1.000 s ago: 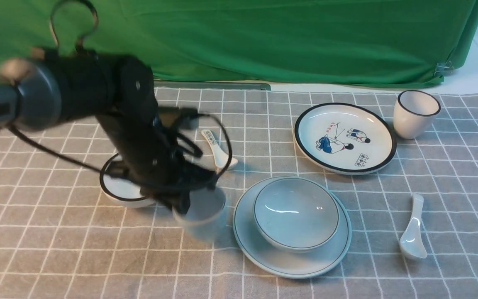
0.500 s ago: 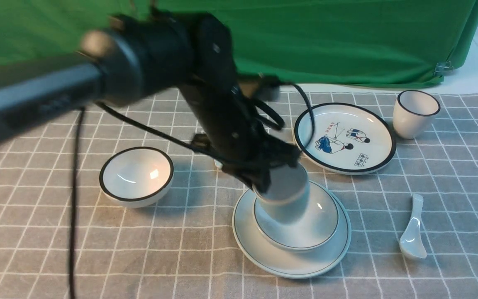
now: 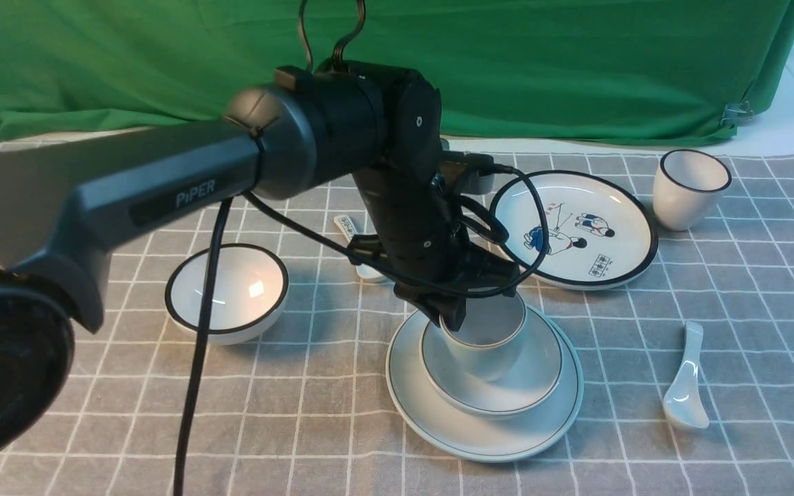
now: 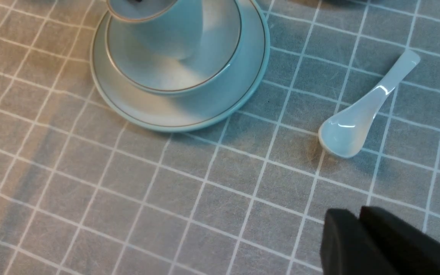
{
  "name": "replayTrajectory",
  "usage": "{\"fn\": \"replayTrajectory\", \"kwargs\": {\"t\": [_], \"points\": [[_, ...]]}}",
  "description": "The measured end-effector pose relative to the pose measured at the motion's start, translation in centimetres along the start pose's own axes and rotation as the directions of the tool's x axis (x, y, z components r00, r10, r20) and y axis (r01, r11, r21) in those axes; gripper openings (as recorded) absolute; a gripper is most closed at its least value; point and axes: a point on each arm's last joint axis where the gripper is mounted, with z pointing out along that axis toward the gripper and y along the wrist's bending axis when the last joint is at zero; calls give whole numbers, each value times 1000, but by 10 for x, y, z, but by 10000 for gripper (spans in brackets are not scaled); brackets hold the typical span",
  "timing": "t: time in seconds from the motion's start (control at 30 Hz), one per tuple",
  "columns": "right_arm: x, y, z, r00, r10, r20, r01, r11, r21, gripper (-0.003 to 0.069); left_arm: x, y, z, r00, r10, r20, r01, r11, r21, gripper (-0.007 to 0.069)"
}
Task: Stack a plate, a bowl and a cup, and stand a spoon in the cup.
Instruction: Use the left arm to put the blue teacup into the blue rice bowl in the middle, then use the right arm to grab a blue soup spoon
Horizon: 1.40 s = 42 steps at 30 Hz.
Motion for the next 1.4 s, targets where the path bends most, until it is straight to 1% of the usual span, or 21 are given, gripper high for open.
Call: {"fn": "replayTrajectory", "kwargs": {"t": [0.3, 0.37, 0.47, 0.57, 0.63, 0.7, 0.73, 0.77, 0.8, 0.83, 0.87, 0.9, 0.93, 1.0, 1.03, 1.1, 1.2, 1.3, 1.33, 1.37, 1.4], "points": [[0, 0, 0, 1000, 0, 0, 0, 1000, 0, 90, -2, -2, 4, 1000, -2, -12, 2, 1000, 18, 147], [0, 0, 0, 1000, -1, 1, 1, 1000, 1, 90, -4, -3, 1, 1000, 2, -10, -2, 1000, 20, 181], [-3, -1, -1, 1000, -11, -9, 11, 1000, 14, 90, -10, -6, -12, 1000, 19, -1, -19, 1000, 16, 262], [-8, -5, -1, 999, -8, -44, 11, 998, 64, 90, -16, -9, -25, 999, 35, 11, -35, 999, 12, 351], [-15, -12, -2, 996, -5, -89, 17, 990, 140, 90, -19, -12, -36, 999, 44, 21, -45, 999, 14, 409], [-22, -19, -2, 992, 15, -125, 11, 979, 204, 86, -21, -14, -44, 998, 53, 33, -53, 998, 15, 449], [-24, -22, -2, 991, 18, -129, 10, 977, 212, 83, -22, -15, -46, 998, 55, 38, -55, 998, 15, 459], [-33, -29, -2, 985, 57, -163, -12, 964, 267, 65, -23, -16, -55, 996, 69, 60, -69, 998, 11, 470], [-35, -30, -2, 984, 63, -167, -15, 962, 272, 62, -23, -17, -58, 995, 70, 67, -71, 997, 10, 468], [-46, -40, 1, 975, 109, -193, -46, 952, 303, 33, -21, -18, -72, 992, 86, 91, -86, 996, 1, 430], [-54, -48, 6, 967, 135, -215, -64, 949, 309, 20, -17, -20, -89, 987, 105, 123, -106, 994, 1, 337], [-55, -49, 7, 966, 140, -217, -68, 949, 309, 20, -16, -21, -97, 984, 113, 140, -114, 993, 1, 306], [-63, -61, 18, 947, 206, -247, -127, 945, 300, 17, -9, -24, -118, 974, 140, 177, -142, 990, -3, 171], [-69, -72, 33, 924, 254, -284, -173, 944, 283, 18, 4, -25, -146, 960, 168, 224, -167, 986, -23, 71], [-70, -79, 44, 907, 290, -305, -209, 940, 270, 25, 12, -23, -155, 957, 173, 232, -170, 985, -37, 47], [-72, -91, 69, 875, 340, -345, -264, 932, 250, 61, 35, -18, -173, 951, 180, 251, -165, 983, -79, 19], [-74, -105, 107, 850, 370, -375, -301, 925, 231, 209, 71, -10, -186, 951, 169, 260, -144, 983, -113, 6], [-75, -115, 144, 830, 390, -398, -326, 919, 221, 398, 106, 0, -181, 942, 147, 303, -117, 986, -115, 6], [-76, -115, 144, 832, 390, -396, -325, 919, 221, 407, 108, 0, -181, 938, 145, 314, -114, 987, -114, 6], [-78, -118, 165, 822, 386, -419, -322, 921, 217, 475, 127, 5, -177, 932, 128, 339, -97, 989, -108, 6], [-79, -118, 173, 819, 382, -429, -318, 923, 215, 484, 136, 8, -175, 927, 121, 356, -89, 990, -105, 6]]}}
